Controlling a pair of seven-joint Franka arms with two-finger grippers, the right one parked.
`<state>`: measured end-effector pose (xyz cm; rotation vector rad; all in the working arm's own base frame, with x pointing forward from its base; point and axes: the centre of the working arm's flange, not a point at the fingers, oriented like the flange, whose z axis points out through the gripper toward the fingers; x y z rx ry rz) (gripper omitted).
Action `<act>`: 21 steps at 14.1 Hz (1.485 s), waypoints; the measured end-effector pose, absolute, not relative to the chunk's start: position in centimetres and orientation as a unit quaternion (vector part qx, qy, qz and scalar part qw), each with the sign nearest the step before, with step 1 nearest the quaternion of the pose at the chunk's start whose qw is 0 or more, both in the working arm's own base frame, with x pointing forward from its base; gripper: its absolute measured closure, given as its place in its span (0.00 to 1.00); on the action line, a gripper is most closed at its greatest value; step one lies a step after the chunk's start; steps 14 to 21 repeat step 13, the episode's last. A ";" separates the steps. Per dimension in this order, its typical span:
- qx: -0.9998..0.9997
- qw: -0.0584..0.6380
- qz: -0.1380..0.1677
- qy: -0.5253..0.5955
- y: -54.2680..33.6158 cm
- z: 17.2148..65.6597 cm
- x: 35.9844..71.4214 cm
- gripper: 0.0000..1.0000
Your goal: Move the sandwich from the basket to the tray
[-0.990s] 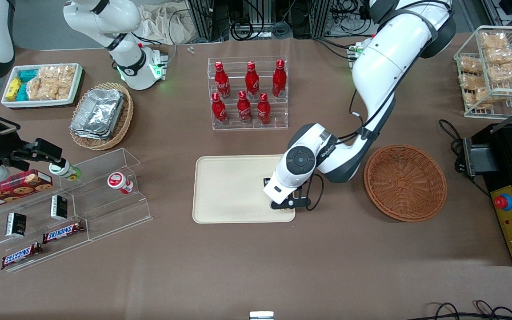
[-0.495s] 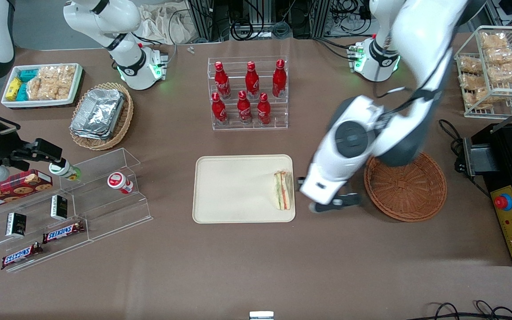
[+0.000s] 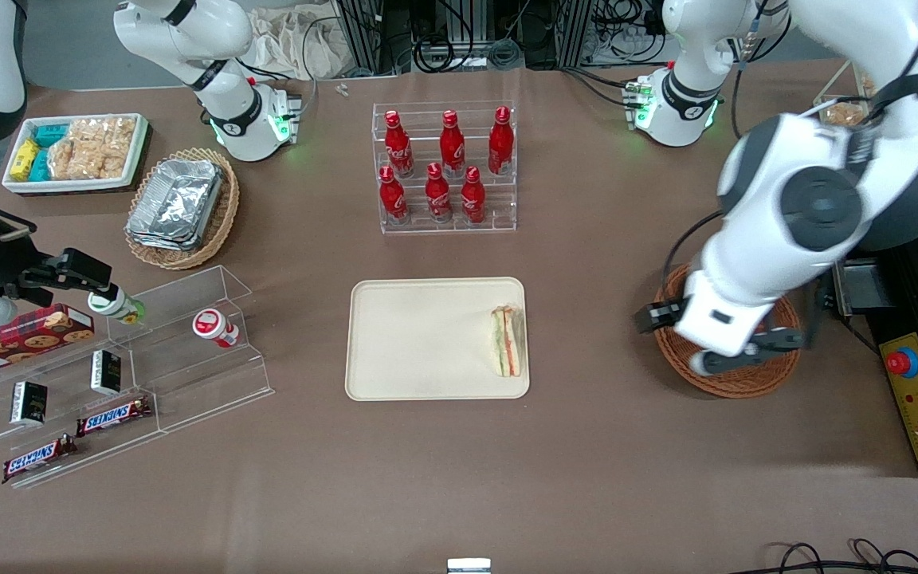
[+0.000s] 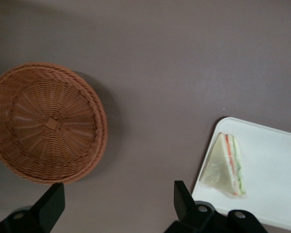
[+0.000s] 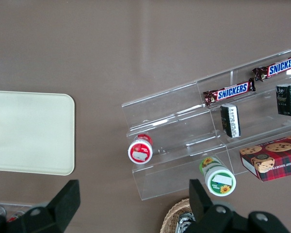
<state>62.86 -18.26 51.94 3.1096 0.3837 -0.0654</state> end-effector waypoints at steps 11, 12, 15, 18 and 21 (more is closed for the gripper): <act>0.999 -0.012 -0.046 0.003 -2.6 55.2 57.3 0.00; 0.999 -0.012 -0.051 -0.009 -1.7 55.2 57.2 0.00; 0.998 -0.011 -0.053 -0.023 -1.1 55.2 57.2 0.00; 0.998 -0.011 -0.053 -0.023 -1.1 55.2 57.2 0.00; 0.998 -0.011 -0.053 -0.023 -1.1 55.2 57.2 0.00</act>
